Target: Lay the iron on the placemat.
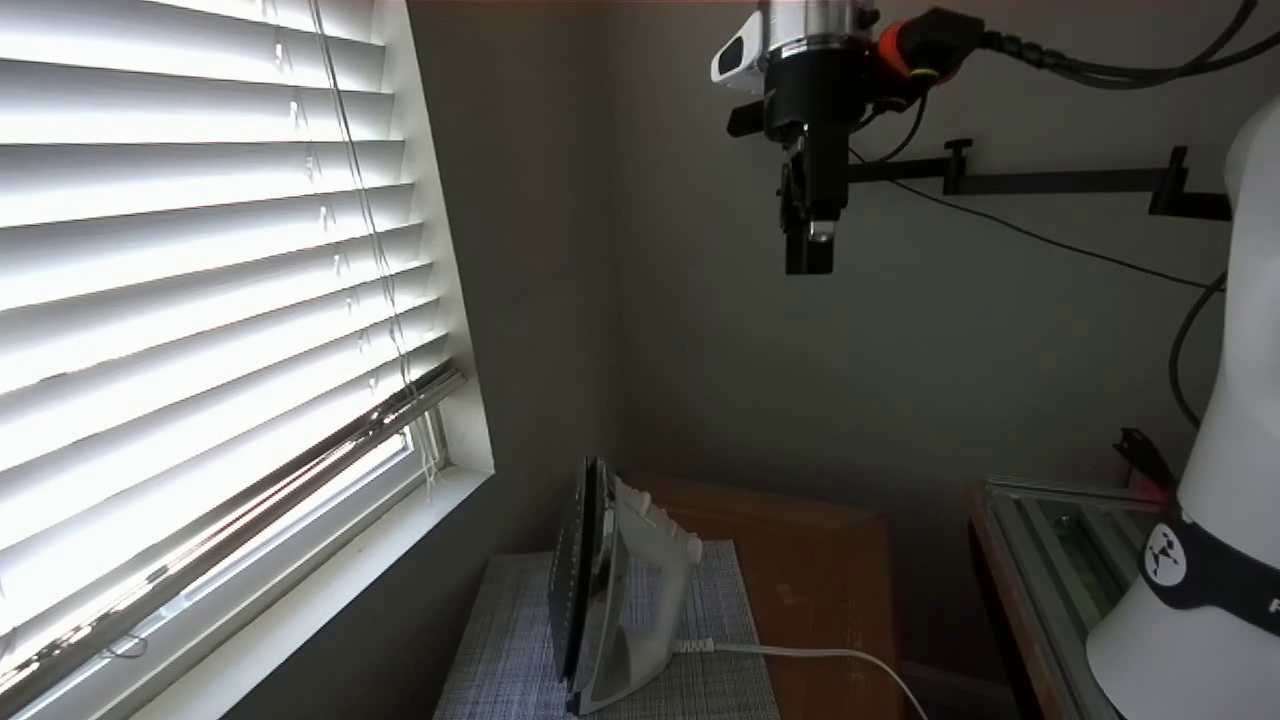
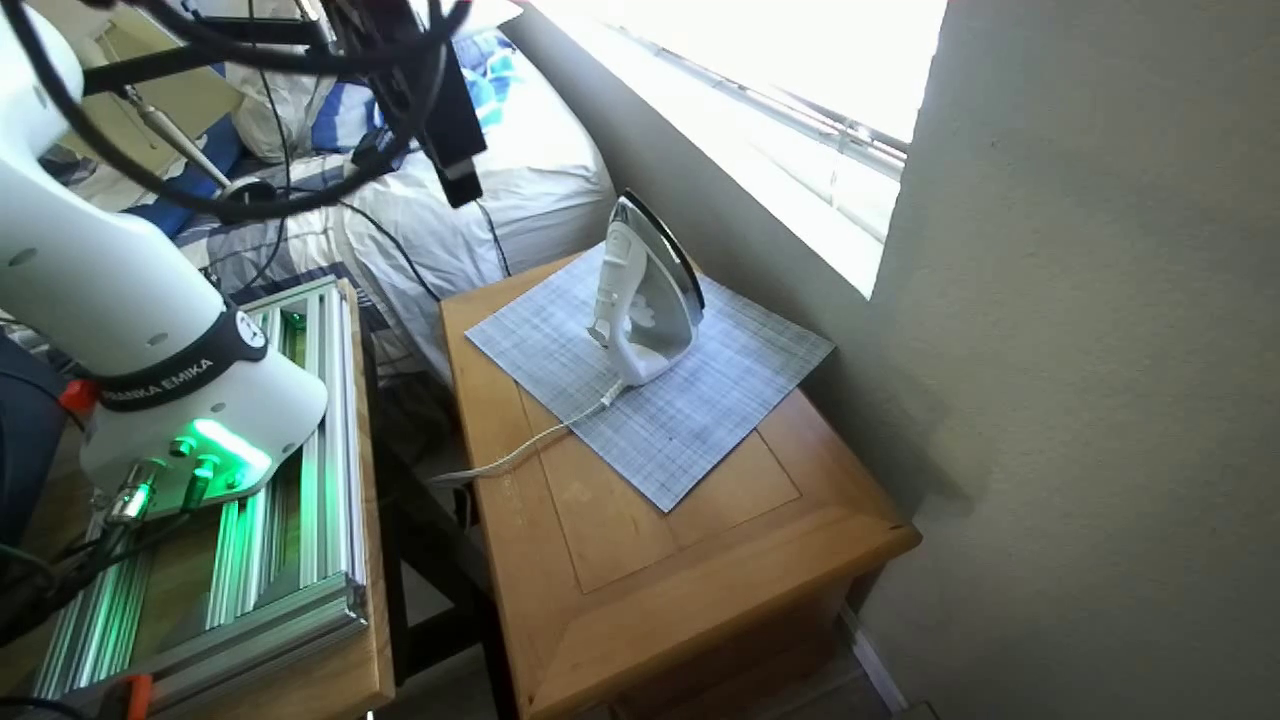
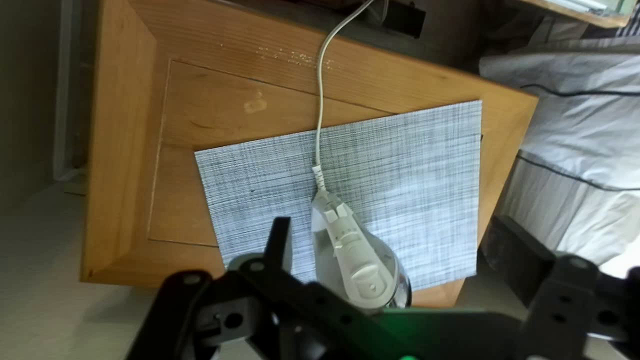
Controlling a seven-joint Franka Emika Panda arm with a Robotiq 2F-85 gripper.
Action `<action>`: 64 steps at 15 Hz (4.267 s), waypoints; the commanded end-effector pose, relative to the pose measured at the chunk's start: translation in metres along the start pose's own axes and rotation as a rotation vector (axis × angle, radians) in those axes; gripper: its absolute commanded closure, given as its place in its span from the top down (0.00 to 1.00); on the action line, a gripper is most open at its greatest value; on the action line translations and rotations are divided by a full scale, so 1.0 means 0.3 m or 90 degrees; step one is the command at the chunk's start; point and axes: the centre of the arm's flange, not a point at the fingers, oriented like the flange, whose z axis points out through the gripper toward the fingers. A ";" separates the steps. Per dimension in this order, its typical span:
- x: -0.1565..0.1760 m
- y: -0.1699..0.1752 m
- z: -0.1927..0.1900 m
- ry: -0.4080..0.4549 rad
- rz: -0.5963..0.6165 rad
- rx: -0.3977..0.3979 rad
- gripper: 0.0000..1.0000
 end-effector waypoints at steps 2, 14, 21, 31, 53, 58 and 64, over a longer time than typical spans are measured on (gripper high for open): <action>0.048 -0.015 0.208 0.009 -0.085 0.005 1.00; 0.293 -0.047 0.578 0.071 -0.072 -0.042 1.00; 0.324 -0.030 0.544 0.052 -0.065 -0.045 1.00; 0.306 -0.058 0.580 0.056 -0.122 -0.037 1.00; 0.300 -0.049 0.833 0.051 -0.173 -0.006 1.00; 0.323 -0.040 0.852 0.075 -0.180 -0.006 1.00; 0.350 -0.009 0.889 0.088 -0.179 -0.001 1.00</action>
